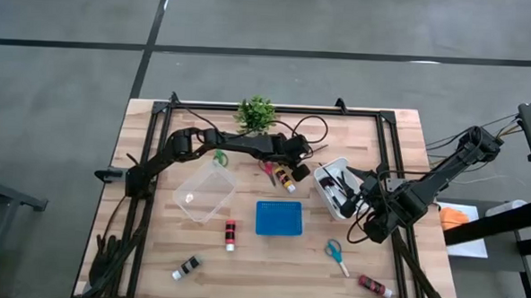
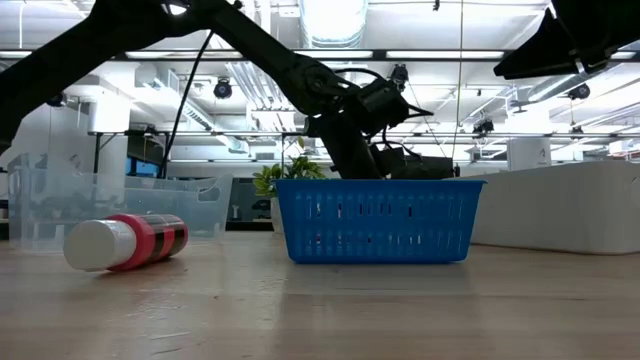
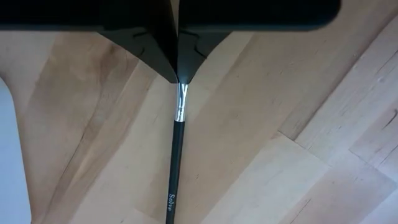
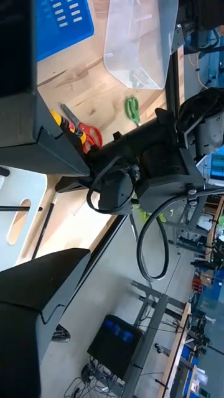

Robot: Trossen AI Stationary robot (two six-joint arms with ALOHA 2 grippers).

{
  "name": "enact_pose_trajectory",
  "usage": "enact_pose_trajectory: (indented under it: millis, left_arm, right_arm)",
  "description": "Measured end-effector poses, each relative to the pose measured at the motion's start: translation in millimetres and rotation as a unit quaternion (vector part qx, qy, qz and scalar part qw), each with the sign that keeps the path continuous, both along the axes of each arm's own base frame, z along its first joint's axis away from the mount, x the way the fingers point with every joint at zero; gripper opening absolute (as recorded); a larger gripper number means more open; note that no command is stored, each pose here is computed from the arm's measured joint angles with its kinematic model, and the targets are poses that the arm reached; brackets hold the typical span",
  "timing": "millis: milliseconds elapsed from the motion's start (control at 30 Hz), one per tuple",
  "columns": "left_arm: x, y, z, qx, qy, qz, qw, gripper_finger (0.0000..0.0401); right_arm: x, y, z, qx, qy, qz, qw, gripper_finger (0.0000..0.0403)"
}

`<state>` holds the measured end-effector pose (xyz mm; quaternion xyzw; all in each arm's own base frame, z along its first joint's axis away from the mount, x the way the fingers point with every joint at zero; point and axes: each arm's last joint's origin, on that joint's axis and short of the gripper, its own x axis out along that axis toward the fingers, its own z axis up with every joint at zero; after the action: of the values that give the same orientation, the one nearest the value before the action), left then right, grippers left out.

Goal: Pick & Place Paint Supplies
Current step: Put the eyeshadow brush in the white bin

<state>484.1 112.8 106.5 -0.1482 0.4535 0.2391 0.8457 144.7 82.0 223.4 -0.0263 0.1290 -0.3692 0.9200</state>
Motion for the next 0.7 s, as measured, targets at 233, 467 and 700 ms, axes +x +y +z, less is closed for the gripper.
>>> enact_pose_trajectory:
  millis: [233,467,700]
  left_arm:
    - [0,1,2,0.003,-0.005,0.001,1.0,0.0002]
    - [-1,2,15,0.015,-0.017,0.002,1.0,0.0001]
    - [-2,1,37,0.049,-0.029,0.003,0.998,0.0001]
  right_arm:
    - [0,0,-1,-0.001,0.002,0.0,1.0,0.0199]
    - [-1,-1,-6,-0.002,0.005,0.001,1.0,0.0199]
    - [-2,-1,-8,-0.004,0.006,0.0,1.0,0.0199]
